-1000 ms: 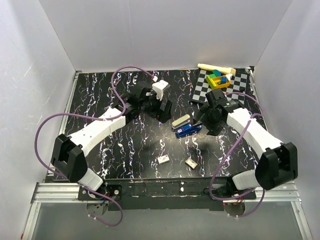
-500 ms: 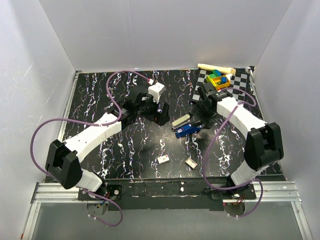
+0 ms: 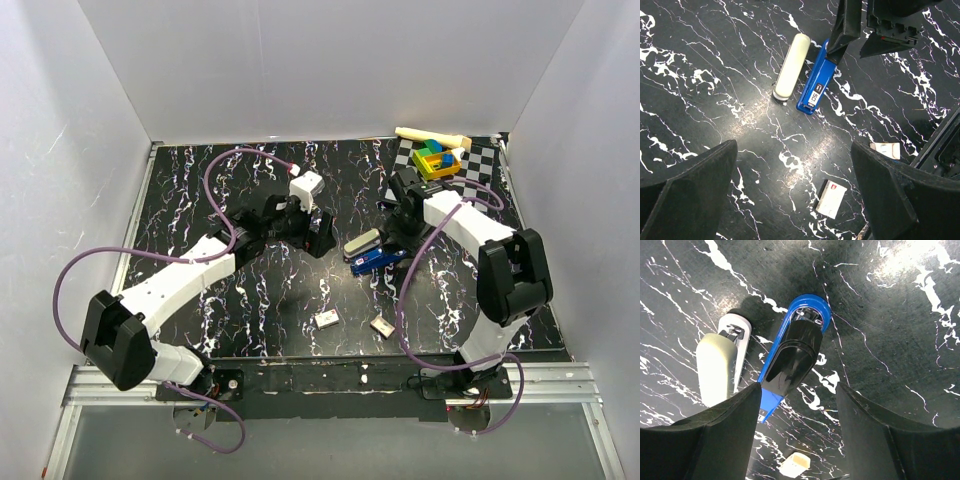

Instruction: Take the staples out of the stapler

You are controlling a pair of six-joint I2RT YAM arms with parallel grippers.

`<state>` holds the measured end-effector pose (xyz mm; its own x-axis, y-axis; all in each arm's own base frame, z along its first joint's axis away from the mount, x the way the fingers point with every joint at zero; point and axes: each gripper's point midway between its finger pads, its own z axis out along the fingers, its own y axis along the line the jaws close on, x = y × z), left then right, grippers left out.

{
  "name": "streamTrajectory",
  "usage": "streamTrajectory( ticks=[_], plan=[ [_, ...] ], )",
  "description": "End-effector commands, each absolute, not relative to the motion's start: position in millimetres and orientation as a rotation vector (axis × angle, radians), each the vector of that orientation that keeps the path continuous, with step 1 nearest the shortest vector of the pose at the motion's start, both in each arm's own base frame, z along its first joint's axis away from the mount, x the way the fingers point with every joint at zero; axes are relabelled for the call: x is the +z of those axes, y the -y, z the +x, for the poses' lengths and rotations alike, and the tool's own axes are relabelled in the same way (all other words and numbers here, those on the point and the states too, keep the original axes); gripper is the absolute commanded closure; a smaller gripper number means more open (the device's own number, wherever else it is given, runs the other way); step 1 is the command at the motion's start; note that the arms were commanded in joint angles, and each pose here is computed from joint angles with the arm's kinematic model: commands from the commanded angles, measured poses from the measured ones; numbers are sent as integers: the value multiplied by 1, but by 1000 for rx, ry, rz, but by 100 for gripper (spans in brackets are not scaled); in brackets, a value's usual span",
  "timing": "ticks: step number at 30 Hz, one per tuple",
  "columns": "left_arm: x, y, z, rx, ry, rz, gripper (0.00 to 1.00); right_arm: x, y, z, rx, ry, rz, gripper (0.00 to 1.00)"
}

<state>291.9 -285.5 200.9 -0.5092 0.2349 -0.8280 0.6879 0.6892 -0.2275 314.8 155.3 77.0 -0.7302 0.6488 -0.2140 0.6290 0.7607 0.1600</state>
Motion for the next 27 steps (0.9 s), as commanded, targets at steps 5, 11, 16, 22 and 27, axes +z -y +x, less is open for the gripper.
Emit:
streamTrajectory(
  ticks=[5, 11, 16, 22, 27],
  plan=[
    [213, 284, 288, -715, -2018, 701, 2, 66, -157, 323, 67, -2679, 1041, 35],
    [208, 284, 286, -719, -2027, 701, 2, 64, -162, 325, 67, -2688, 1039, 41],
    [208, 283, 285, -720, -2025, 697, 2, 65, -166, 329, 58, -2688, 1030, 49],
    [204, 281, 286, -702, -2030, 699, 2, 66, -165, 329, 38, -2689, 1020, 76],
    [204, 283, 289, -703, -2028, 705, 2, 77, -159, 324, 19, -2681, 982, 99]
  ],
)
